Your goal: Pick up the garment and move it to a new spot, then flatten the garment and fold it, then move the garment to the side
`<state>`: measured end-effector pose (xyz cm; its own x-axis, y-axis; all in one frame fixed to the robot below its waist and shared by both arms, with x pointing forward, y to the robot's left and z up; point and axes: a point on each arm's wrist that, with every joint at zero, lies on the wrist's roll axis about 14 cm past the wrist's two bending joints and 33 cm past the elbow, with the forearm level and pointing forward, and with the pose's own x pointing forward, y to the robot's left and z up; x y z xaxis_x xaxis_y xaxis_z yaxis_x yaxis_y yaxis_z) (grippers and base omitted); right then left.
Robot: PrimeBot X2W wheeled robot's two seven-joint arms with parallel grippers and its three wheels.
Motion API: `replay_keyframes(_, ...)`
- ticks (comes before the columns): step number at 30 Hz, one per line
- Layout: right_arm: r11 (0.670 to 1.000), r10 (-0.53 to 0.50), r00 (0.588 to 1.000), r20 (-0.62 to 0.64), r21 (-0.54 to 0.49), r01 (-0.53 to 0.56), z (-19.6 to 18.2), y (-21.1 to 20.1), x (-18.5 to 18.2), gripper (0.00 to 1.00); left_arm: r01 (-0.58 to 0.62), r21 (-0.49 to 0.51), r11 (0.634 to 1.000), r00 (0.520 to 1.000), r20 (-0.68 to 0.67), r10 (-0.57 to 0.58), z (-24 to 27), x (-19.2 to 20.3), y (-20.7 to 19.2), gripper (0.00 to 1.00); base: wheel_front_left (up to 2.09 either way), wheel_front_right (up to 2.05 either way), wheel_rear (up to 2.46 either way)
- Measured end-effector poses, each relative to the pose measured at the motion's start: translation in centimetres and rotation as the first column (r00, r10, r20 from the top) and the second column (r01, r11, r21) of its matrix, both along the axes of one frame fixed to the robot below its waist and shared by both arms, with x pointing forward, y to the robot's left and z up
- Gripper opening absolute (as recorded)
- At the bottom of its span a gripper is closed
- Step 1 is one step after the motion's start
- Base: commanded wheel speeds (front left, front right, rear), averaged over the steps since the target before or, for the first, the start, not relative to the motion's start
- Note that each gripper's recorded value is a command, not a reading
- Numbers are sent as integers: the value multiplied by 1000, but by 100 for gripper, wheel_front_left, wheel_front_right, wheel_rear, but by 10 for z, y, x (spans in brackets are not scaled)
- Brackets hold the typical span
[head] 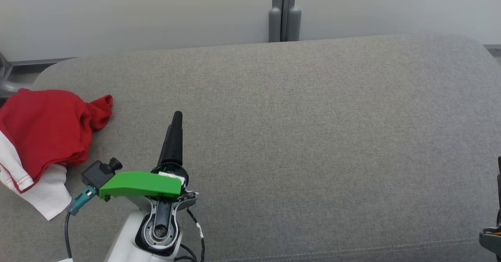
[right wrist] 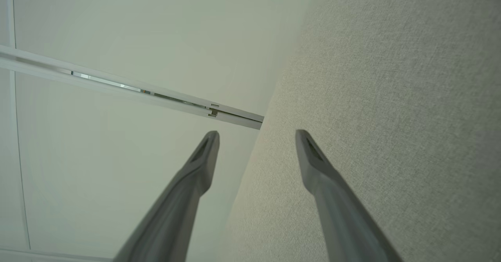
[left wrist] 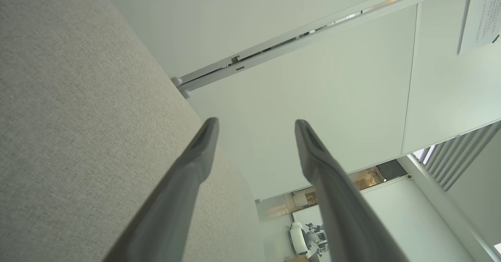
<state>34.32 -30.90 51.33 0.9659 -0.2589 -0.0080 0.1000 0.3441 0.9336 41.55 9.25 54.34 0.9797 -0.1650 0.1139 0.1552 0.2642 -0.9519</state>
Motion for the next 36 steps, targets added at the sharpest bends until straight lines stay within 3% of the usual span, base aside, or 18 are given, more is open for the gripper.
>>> replay_keyframes(7, 973, 30, 999, -40, -227, -39, 11, 14, 15, 100, -34, 198, 980, 995, 101, 14, 14, 1, 7, 100, 0, 0, 0)
replay_keyframes(12, 936, 50, 995, -90, -344, -78, 4, 30, 20, 100, -67, 360, 931, 988, 155, 12, 18, -1, 10, 100, 0, 0, 0)
replay_keyframes(22, 852, 137, 983, -118, -492, -178, 6, 68, 35, 100, -116, 587, 802, 983, 185, 7, 10, -4, 20, 100, 0, 0, 0)
replay_keyframes(30, 769, 175, 975, -134, -600, -220, 7, 88, 37, 100, -157, 729, 666, 983, 180, 35, -2, -8, 37, 100, 0, 0, 0)
replay_keyframes(36, 720, 181, 973, -142, -655, -229, 7, 94, 37, 100, -173, 768, 617, 982, 183, 48, -6, -11, 44, 100, 0, 0, 0)
